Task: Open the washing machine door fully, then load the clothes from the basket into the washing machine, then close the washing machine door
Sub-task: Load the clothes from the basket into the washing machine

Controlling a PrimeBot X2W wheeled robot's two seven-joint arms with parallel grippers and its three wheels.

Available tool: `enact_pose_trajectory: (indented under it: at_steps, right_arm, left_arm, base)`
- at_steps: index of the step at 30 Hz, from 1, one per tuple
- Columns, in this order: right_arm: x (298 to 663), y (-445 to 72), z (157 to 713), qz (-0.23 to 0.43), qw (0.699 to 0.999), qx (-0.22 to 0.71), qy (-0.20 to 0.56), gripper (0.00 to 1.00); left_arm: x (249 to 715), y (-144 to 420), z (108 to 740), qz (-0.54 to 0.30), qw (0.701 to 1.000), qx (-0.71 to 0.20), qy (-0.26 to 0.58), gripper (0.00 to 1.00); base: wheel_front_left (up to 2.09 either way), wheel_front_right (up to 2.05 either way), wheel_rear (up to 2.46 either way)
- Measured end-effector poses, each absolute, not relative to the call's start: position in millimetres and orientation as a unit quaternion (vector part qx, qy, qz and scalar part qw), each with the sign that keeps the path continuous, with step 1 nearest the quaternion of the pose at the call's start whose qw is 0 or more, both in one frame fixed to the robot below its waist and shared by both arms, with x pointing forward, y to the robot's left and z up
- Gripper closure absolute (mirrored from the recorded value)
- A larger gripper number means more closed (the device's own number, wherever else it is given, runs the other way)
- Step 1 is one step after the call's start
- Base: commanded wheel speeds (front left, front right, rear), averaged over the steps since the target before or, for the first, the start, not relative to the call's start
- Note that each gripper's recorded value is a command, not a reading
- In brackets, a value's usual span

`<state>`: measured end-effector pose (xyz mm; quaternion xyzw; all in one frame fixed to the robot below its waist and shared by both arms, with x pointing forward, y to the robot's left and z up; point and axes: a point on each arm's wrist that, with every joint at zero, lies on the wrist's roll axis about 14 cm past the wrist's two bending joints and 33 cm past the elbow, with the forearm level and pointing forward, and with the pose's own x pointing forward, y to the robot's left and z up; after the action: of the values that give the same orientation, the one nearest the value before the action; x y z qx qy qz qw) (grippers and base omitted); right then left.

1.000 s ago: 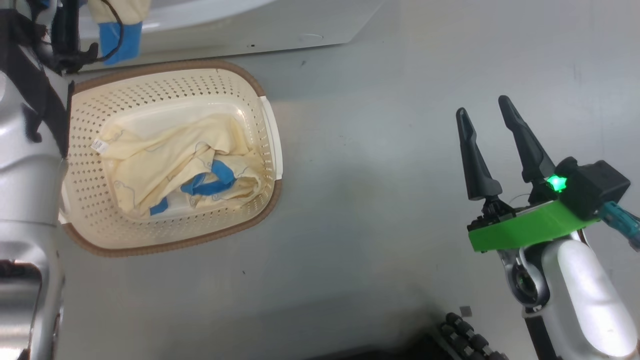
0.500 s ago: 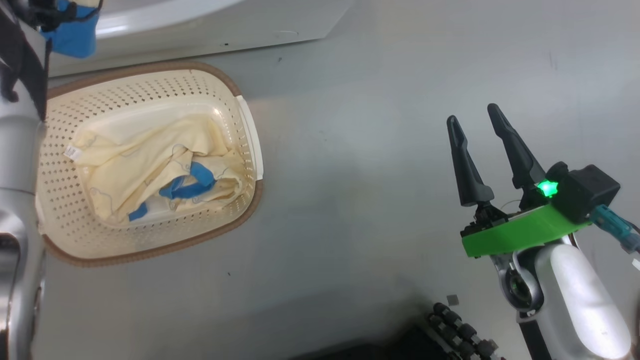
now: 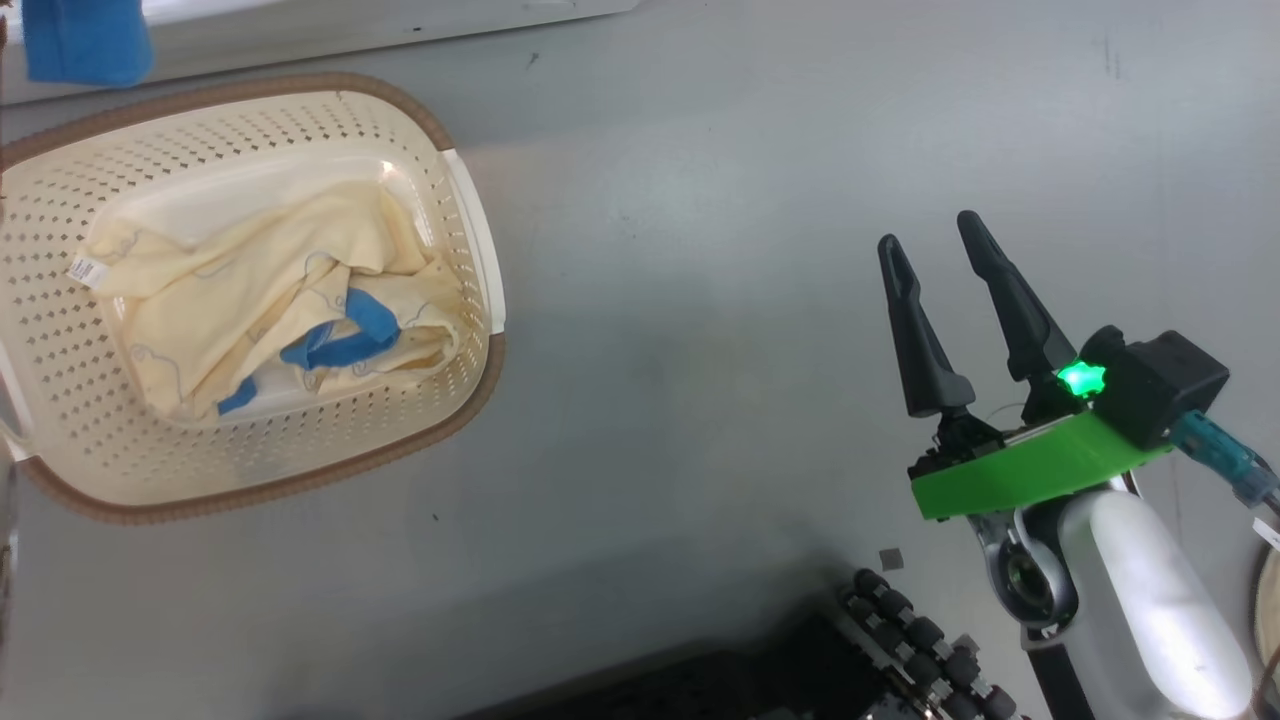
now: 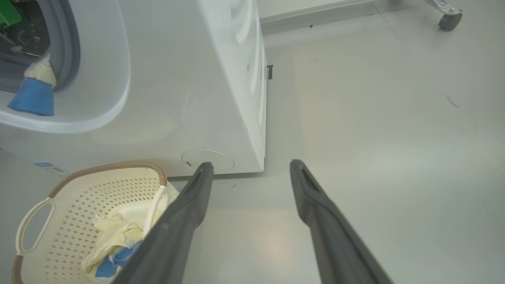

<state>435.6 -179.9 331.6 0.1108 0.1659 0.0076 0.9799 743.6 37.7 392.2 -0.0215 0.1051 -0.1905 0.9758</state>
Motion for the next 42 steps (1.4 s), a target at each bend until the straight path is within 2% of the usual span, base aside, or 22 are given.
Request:
enact_pose_trajectory:
  at_steps: [4, 16, 33, 39, 40, 41, 42]
  right_arm:
    - [434.2, -177.1, 328.3, 0.011, 0.979, 0.113, 0.171, 0.00]
    - [427.5, -174.7, 324.0, 0.010, 0.976, 0.118, 0.182, 0.00]
    - [424.7, -175.3, 318.0, 0.008, 0.975, 0.118, 0.191, 0.00]
    - [424.6, -174.1, 317.3, 0.009, 0.974, 0.119, 0.192, 0.00]
    - [424.3, -174.0, 316.9, 0.009, 0.974, 0.119, 0.192, 0.00]
    - [424.2, -173.5, 316.7, 0.010, 0.974, 0.119, 0.193, 0.00]
    - [424.5, -173.2, 316.8, 0.010, 0.974, 0.120, 0.192, 0.00]
  left_arm:
    - [749.6, 42.4, 397.0, -0.189, 0.978, -0.001, 0.088, 1.00]
    - [770.2, 44.3, 454.2, -0.182, 0.981, 0.055, -0.045, 1.00]
    - [779.8, 51.5, 489.3, -0.168, 0.978, 0.063, -0.110, 1.00]
    - [780.0, 56.7, 467.7, -0.164, 0.982, 0.050, -0.074, 1.00]
    - [779.6, 56.7, 463.3, -0.164, 0.983, 0.049, -0.065, 0.91]
    - [779.2, 56.2, 456.1, -0.162, 0.985, 0.044, -0.046, 0.52]
    - [778.8, 57.3, 451.8, -0.160, 0.986, 0.039, -0.036, 0.00]
  base:
    - [0.00, 0.00, 0.00]
    - [0.00, 0.00, 0.00]
    - [0.00, 0.00, 0.00]
    - [0.00, 0.00, 0.00]
    - [0.00, 0.00, 0.00]
    - [0.00, 0.00, 0.00]
    - [0.00, 0.00, 0.00]
